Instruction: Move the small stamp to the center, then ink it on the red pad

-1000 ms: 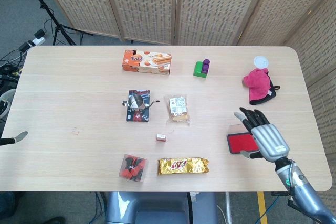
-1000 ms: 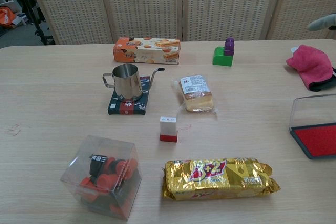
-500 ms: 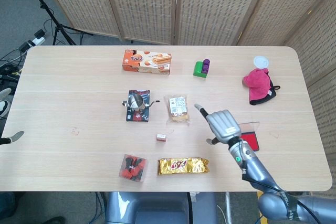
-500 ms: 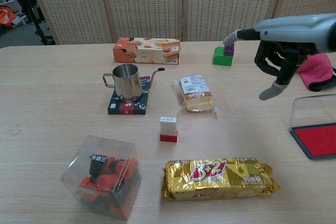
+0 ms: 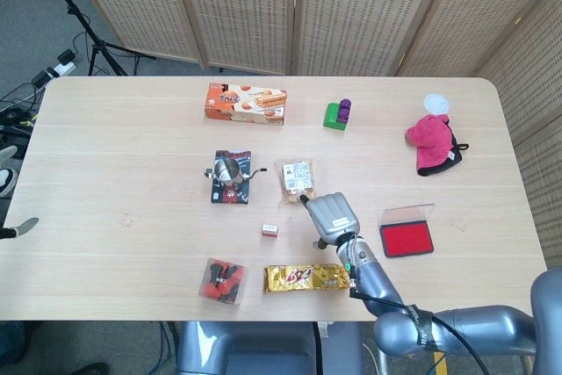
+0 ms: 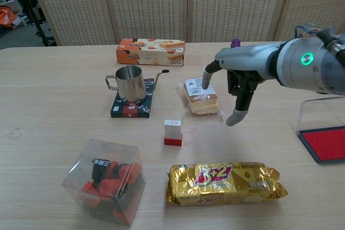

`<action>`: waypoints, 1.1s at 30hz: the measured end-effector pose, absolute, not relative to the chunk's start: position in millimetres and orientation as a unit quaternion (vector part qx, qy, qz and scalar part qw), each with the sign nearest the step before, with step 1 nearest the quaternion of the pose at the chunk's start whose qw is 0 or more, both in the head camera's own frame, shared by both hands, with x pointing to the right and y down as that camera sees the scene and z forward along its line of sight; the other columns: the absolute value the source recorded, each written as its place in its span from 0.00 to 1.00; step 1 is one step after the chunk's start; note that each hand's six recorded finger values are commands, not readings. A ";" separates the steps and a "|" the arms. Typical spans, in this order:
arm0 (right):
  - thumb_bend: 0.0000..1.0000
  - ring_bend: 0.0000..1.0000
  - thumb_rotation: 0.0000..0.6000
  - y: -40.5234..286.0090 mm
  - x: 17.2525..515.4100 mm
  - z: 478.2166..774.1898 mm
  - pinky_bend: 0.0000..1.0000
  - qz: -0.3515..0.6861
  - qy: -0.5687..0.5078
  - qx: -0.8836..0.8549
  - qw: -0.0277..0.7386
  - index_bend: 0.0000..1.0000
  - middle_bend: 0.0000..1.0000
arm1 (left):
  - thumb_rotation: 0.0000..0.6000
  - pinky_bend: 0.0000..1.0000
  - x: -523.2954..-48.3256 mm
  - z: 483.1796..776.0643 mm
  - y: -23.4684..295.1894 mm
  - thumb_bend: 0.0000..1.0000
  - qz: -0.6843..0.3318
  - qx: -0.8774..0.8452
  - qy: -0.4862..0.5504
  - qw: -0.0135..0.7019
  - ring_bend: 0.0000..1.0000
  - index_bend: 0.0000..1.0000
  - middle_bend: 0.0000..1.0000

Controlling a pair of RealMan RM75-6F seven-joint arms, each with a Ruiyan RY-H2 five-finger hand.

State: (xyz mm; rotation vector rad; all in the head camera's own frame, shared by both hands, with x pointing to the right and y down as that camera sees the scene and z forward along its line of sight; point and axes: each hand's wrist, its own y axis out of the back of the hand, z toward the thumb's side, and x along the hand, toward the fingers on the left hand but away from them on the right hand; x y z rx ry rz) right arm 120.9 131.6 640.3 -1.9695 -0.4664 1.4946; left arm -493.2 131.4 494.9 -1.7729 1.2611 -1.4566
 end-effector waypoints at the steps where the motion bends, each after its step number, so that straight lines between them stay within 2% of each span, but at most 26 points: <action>1: 0.00 1.00 1.00 132.8 116.4 642.9 1.00 0.566 -0.177 -0.745 0.305 0.35 0.95 | 1.00 0.00 -493.9 495.0 131.2 0.16 -0.538 -0.654 0.466 0.257 0.00 0.00 0.00; 5: 0.04 1.00 1.00 133.4 100.2 651.1 1.00 0.571 -0.186 -0.740 0.302 0.39 0.95 | 1.00 0.00 -496.0 496.2 130.0 0.16 -0.540 -0.655 0.465 0.251 0.00 0.00 0.00; 10: 0.10 1.00 1.00 134.9 87.3 654.9 1.00 0.564 -0.197 -0.746 0.294 0.40 0.95 | 1.00 0.00 -497.2 496.4 128.5 0.17 -0.540 -0.655 0.466 0.249 0.00 0.00 0.00; 15: 0.12 1.00 1.00 139.6 76.7 661.9 1.00 0.561 -0.205 -0.746 0.294 0.40 0.95 | 1.00 0.00 -499.2 496.5 127.6 0.17 -0.540 -0.655 0.468 0.246 0.00 0.00 0.00; 23: 0.23 1.00 1.00 144.0 66.9 674.4 1.00 0.566 -0.214 -0.738 0.299 0.41 0.95 | 1.00 0.00 -499.5 498.0 127.5 0.17 -0.541 -0.657 0.465 0.242 0.00 0.00 0.00; 33: 0.25 1.00 1.00 150.6 52.2 686.1 1.00 0.567 -0.217 -0.743 0.282 0.41 0.95 | 1.00 0.00 -501.9 500.5 125.4 0.17 -0.542 -0.659 0.465 0.234 0.00 0.00 0.00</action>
